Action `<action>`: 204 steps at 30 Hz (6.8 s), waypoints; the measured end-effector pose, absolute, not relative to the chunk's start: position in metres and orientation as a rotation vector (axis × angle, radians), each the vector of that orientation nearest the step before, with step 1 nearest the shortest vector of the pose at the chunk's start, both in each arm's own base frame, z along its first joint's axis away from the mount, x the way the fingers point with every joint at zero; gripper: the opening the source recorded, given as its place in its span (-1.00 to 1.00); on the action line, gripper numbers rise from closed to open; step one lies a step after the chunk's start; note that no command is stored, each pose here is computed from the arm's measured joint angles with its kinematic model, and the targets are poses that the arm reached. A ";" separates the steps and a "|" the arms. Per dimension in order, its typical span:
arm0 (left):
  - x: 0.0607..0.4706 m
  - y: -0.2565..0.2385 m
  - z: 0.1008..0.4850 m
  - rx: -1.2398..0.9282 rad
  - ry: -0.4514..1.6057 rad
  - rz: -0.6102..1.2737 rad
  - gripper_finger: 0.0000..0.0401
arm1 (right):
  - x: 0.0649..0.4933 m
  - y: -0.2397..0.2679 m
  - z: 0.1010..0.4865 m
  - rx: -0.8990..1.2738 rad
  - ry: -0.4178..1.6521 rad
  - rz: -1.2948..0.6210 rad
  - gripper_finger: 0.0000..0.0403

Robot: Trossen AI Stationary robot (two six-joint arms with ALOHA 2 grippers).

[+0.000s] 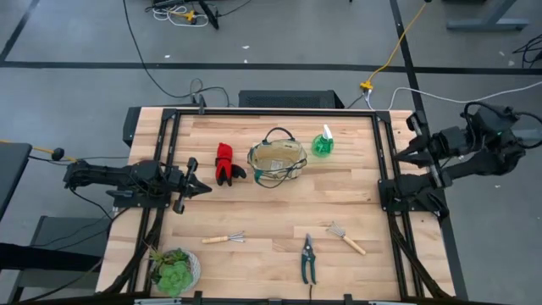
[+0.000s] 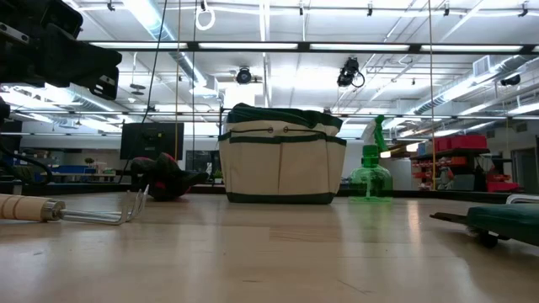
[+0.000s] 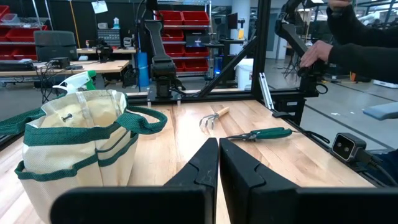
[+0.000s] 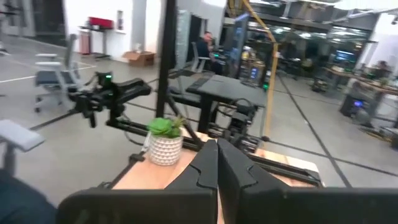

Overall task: Pick & Place Garden tools in Gardening bag
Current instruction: Put the right brown hand rake into the gardening bag

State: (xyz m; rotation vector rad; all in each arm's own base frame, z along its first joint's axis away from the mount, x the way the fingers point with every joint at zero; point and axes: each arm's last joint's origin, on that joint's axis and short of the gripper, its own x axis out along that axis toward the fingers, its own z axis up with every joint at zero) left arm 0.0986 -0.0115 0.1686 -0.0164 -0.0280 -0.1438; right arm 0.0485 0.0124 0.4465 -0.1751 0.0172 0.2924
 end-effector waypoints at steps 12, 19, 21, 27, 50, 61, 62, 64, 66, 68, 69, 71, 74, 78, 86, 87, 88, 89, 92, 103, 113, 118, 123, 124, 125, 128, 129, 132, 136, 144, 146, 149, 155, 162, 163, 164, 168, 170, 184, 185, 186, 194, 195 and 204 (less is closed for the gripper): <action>0.099 -0.012 0.169 -0.016 -0.028 -0.144 -0.90 | 0.046 0.020 0.442 -0.181 0.045 0.458 -0.99; 0.099 -0.012 0.169 -0.016 -0.028 -0.144 -0.90 | 0.045 0.020 0.438 -0.125 0.108 0.473 -0.99; 0.099 -0.012 0.169 -0.016 -0.028 -0.144 -0.90 | 0.045 0.020 0.436 -0.122 0.127 0.471 -0.99; 0.099 -0.012 0.169 -0.016 -0.028 -0.144 -0.90 | 0.044 0.020 0.432 -0.075 0.184 0.468 -0.99; 0.099 -0.012 0.169 -0.016 -0.028 -0.144 -0.90 | 0.106 0.042 0.416 0.051 0.453 0.339 -0.80; 0.099 -0.012 0.169 -0.016 -0.028 -0.144 -0.90 | 0.149 0.056 0.392 0.122 0.672 0.178 -0.53; 0.099 -0.012 0.169 -0.016 -0.028 -0.144 -0.90 | 0.154 0.057 0.390 0.129 0.687 0.167 -0.49; 0.099 -0.012 0.169 -0.016 -0.028 -0.144 -0.90 | 0.161 0.060 0.386 0.144 0.716 0.160 -0.43; 0.099 -0.012 0.169 -0.016 -0.028 -0.144 -0.90 | 0.168 0.064 0.381 0.173 0.753 0.160 -0.36; 0.099 -0.012 0.169 -0.016 -0.028 -0.144 -0.90 | 0.175 0.067 0.376 0.222 0.799 0.156 -0.30; 0.099 -0.012 0.169 -0.016 -0.028 -0.144 -0.90 | 0.178 0.069 0.373 0.244 0.827 0.153 -0.26; 0.099 -0.012 0.169 -0.016 -0.028 -0.144 -0.90 | 0.183 0.072 0.367 0.271 0.891 0.156 -0.20; 0.099 -0.012 0.169 -0.016 -0.028 -0.144 -0.90 | 0.189 0.075 0.356 0.288 0.984 0.143 -0.11; 0.099 -0.012 0.169 -0.016 -0.028 -0.144 -0.90 | 0.198 0.080 0.343 0.298 1.107 0.135 -0.03; 0.099 -0.012 0.169 -0.016 -0.028 -0.144 -0.90 | 0.212 0.088 0.319 0.306 1.297 0.097 0.01; 0.099 -0.012 0.169 -0.016 -0.028 -0.144 -0.90 | 0.213 0.089 0.317 0.304 1.312 0.090 0.01; 0.099 -0.012 0.169 -0.016 -0.028 -0.144 -0.90 | 0.214 0.090 0.315 0.302 1.322 0.087 0.01; 0.099 -0.012 0.169 -0.016 -0.028 -0.144 -0.90 | 0.215 0.092 0.314 0.296 1.330 0.089 0.01; 0.099 -0.012 0.169 -0.016 -0.028 -0.144 -0.90 | 0.217 0.098 0.309 0.281 1.356 0.093 0.01; 0.099 -0.012 0.169 -0.016 -0.028 -0.144 -0.90 | 0.201 0.115 0.263 0.284 1.508 0.072 -0.03; 0.099 -0.012 0.169 -0.016 -0.028 -0.144 -0.90 | 0.187 0.124 0.216 0.317 1.579 0.119 -0.03; 0.099 -0.012 0.169 -0.016 -0.028 -0.144 -0.90 | 0.186 0.124 0.201 0.321 1.555 0.139 -0.03; 0.099 -0.012 0.169 -0.016 -0.028 -0.144 -0.90 | 0.184 0.123 0.188 0.322 1.533 0.156 -0.03; 0.099 -0.012 0.169 -0.016 -0.028 -0.144 -0.90 | 0.183 0.122 0.185 0.321 1.535 0.155 -0.03; 0.099 -0.012 0.169 -0.016 -0.028 -0.144 -0.90 | 0.182 0.121 0.182 0.320 1.538 0.154 -0.03; 0.099 -0.012 0.169 -0.016 -0.028 -0.144 -0.90 | 0.179 0.120 0.176 0.316 1.547 0.147 -0.03; 0.099 -0.012 0.169 -0.016 -0.028 -0.144 -0.90 | 0.179 0.119 0.174 0.315 1.548 0.146 -0.03; 0.099 -0.012 0.169 -0.016 -0.028 -0.144 -0.90 | 0.178 0.119 0.170 0.303 1.533 0.155 -0.03; 0.099 -0.012 0.169 -0.016 -0.028 -0.144 -0.90 | 0.178 0.118 0.168 0.300 1.531 0.160 -0.03; 0.099 -0.012 0.169 -0.016 -0.028 -0.144 -0.90 | 0.178 0.118 0.168 0.249 1.522 0.209 -0.03; 0.099 -0.012 0.169 -0.016 -0.028 -0.144 -0.90 | 0.178 0.119 0.169 0.212 1.511 0.247 -0.03; 0.099 -0.012 0.169 -0.016 -0.028 -0.144 -0.90 | 0.181 0.120 0.169 0.162 1.471 0.315 -0.03; 0.099 -0.012 0.169 -0.016 -0.028 -0.144 -0.90 | 0.185 0.123 0.171 0.109 1.400 0.400 -0.03; 0.099 -0.012 0.169 -0.016 -0.028 -0.144 -0.90 | 0.185 0.123 0.171 0.136 1.411 0.375 -0.03; 0.099 -0.012 0.169 -0.016 -0.028 -0.144 -0.90 | 0.185 0.123 0.171 0.139 1.412 0.372 -0.03; 0.099 -0.012 0.169 -0.016 -0.028 -0.144 -0.90 | 0.185 0.123 0.171 0.139 1.412 0.372 -0.03; 0.099 -0.012 0.169 -0.016 -0.028 -0.144 -0.90 | 0.185 0.123 0.171 0.140 1.409 0.373 -0.03; 0.099 -0.012 0.169 -0.016 -0.028 -0.144 -0.90 | 0.186 0.123 0.171 0.155 1.407 0.363 -0.03; 0.099 -0.012 0.169 -0.016 -0.028 -0.144 -0.90 | 0.189 0.125 0.172 0.173 1.370 0.374 -0.03; 0.099 -0.012 0.169 -0.016 -0.028 -0.144 -0.90 | 0.189 0.125 0.172 0.174 1.370 0.374 -0.03; 0.099 -0.012 0.169 -0.016 -0.028 -0.144 -0.90 | 0.189 0.125 0.172 0.174 1.370 0.374 -0.03; 0.099 -0.012 0.169 -0.016 -0.028 -0.144 -0.90 | 0.190 0.126 0.173 0.176 1.358 0.379 -0.03; 0.099 -0.012 0.169 -0.016 -0.028 -0.144 -0.90 | 0.190 0.126 0.173 0.178 1.354 0.381 -0.03; 0.099 -0.012 0.169 -0.016 -0.028 -0.144 -0.90 | 0.191 0.127 0.173 0.181 1.344 0.385 -0.03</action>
